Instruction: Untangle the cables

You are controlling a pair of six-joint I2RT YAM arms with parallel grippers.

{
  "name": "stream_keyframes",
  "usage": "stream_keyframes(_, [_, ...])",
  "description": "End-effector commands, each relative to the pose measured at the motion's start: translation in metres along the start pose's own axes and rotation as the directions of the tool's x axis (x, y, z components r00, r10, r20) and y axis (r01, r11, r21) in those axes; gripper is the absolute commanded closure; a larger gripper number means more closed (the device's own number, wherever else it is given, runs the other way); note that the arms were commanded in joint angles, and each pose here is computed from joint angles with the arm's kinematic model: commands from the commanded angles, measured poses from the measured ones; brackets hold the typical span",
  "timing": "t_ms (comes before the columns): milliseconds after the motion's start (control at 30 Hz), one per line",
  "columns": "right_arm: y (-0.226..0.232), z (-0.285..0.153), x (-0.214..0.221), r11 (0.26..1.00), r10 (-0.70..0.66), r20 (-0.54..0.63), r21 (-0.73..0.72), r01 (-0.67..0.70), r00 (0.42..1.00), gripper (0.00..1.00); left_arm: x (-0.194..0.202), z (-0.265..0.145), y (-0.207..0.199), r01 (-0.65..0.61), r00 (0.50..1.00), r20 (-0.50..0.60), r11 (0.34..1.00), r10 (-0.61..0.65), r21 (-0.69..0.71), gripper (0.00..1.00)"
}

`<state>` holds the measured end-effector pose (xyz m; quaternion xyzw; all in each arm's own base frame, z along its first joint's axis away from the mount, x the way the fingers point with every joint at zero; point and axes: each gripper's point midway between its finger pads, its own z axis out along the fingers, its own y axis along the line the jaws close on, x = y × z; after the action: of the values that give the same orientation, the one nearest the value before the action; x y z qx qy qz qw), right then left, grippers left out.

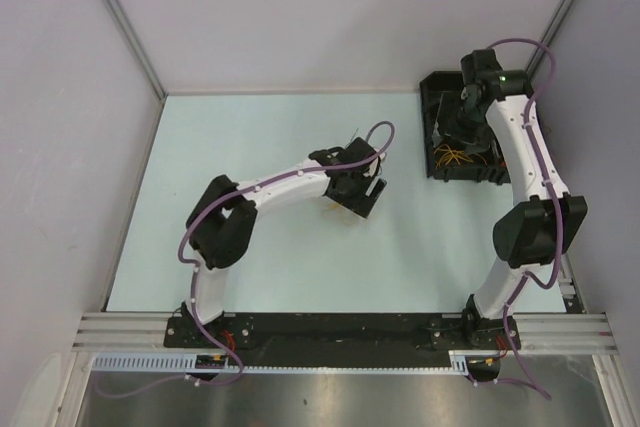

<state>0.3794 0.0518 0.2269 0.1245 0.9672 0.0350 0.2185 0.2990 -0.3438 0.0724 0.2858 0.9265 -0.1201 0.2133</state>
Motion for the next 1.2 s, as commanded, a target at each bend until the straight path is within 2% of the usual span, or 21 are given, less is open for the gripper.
stream_keyframes(0, [-0.014,-0.026,0.004,1.0,0.024,0.038,0.006,-0.024,0.999,0.25,-0.016,0.018,0.013,-0.044,0.998,0.039,0.993,0.048,-0.107,0.19])
stream_keyframes(67, [-0.018,-0.031,0.004,1.0,0.029,0.043,0.005,-0.029,0.999,0.25,-0.012,0.027,0.015,-0.034,0.999,0.034,0.992,0.038,-0.118,0.26])
stream_keyframes(133, [-0.024,-0.035,0.003,0.999,0.038,0.046,0.008,-0.038,0.998,0.25,-0.006,0.038,0.014,-0.03,0.999,0.014,0.993,0.032,-0.114,0.29])
stream_keyframes(200, [-0.028,-0.041,0.002,0.999,0.04,0.053,0.012,-0.041,0.998,0.25,-0.006,0.042,0.013,-0.026,1.0,0.011,0.993,0.027,-0.111,0.45])
stream_keyframes(233, [-0.029,-0.041,0.001,0.999,0.04,0.057,0.012,-0.04,0.998,0.25,-0.005,0.043,0.012,-0.025,1.0,0.008,0.993,0.026,-0.113,0.64])
stream_keyframes(300, [-0.029,-0.044,0.001,0.999,0.045,0.061,0.007,-0.046,0.997,0.25,-0.007,0.041,0.012,-0.021,1.0,0.012,0.993,0.023,-0.115,0.85])
stream_keyframes(333, [-0.029,-0.046,0.0,0.999,0.051,0.064,0.005,-0.052,0.997,0.25,-0.011,0.035,0.011,-0.015,0.999,0.027,0.993,0.018,-0.113,1.0])
stream_keyframes(433, [-0.024,-0.048,-0.004,0.998,0.058,0.08,-0.022,-0.056,0.995,0.25,-0.021,0.015,-0.001,-0.01,0.999,0.046,0.999,0.012,-0.038,1.0])
stream_keyframes(533, [0.003,-0.055,-0.009,0.983,0.064,0.087,-0.177,-0.047,0.994,0.24,-0.049,-0.037,-0.026,0.001,0.991,0.135,0.987,-0.023,0.16,1.0])
stream_keyframes(567, [0.019,-0.06,-0.008,0.961,0.071,0.07,-0.272,-0.049,0.995,0.23,-0.059,-0.063,-0.03,0.005,0.982,0.181,0.978,-0.045,0.211,1.0])
stream_keyframes(633, [0.035,-0.068,-0.012,0.92,0.102,0.079,-0.386,-0.064,0.992,0.22,-0.067,-0.094,-0.036,0.041,0.974,0.192,0.929,-0.119,0.367,1.0])
stream_keyframes(667, [0.049,-0.075,-0.011,0.876,0.135,0.047,-0.472,-0.097,0.99,0.21,-0.066,-0.102,-0.037,0.049,0.968,0.201,0.904,-0.147,0.426,1.0])
stream_keyframes(700, [0.055,-0.078,-0.015,0.852,0.161,0.048,-0.512,-0.114,0.986,0.21,-0.072,-0.132,-0.037,0.035,0.951,0.256,0.878,-0.176,0.477,1.0])
stream_keyframes(733, [0.049,-0.074,-0.013,0.836,0.204,0.013,-0.523,-0.167,0.979,0.19,-0.075,-0.143,-0.027,0.07,0.935,0.264,0.856,-0.235,0.513,1.0])
stream_keyframes(767, [0.055,-0.077,-0.011,0.807,0.217,-0.026,-0.557,-0.194,0.976,0.19,-0.07,-0.152,-0.029,0.052,0.929,0.278,0.827,-0.246,0.559,1.0])
stream_keyframes(800, [0.056,-0.076,-0.007,0.793,0.255,-0.077,-0.553,-0.254,0.964,0.19,-0.071,-0.175,-0.028,0.026,0.912,0.324,0.823,-0.252,0.568,1.0])
stream_keyframes(900, [0.074,-0.078,0.008,0.747,0.273,-0.197,-0.574,-0.337,0.942,0.18,-0.064,-0.194,-0.025,-0.034,0.899,0.382,0.837,-0.213,0.546,1.0])
stream_keyframes(1033, [0.12,-0.085,0.043,0.68,0.241,-0.358,-0.601,-0.42,0.902,0.16,-0.054,-0.216,-0.024,-0.07,0.883,0.428,0.846,-0.194,0.528,1.0])
stream_keyframes(1067, [0.132,-0.092,0.039,0.647,0.235,-0.335,-0.647,-0.404,0.912,0.16,-0.053,-0.218,-0.023,-0.071,0.879,0.436,0.851,-0.194,0.521,1.0])
stream_keyframes(1100, [0.144,-0.098,0.042,0.607,0.264,-0.385,-0.646,-0.463,0.884,0.13,-0.052,-0.22,-0.022,-0.071,0.876,0.441,0.853,-0.195,0.517,1.0])
stream_keyframes(1167, [0.168,-0.103,0.052,0.562,0.235,-0.404,-0.686,-0.463,0.884,0.1,-0.051,-0.223,-0.02,-0.064,0.87,0.453,0.864,-0.197,0.499,1.0])
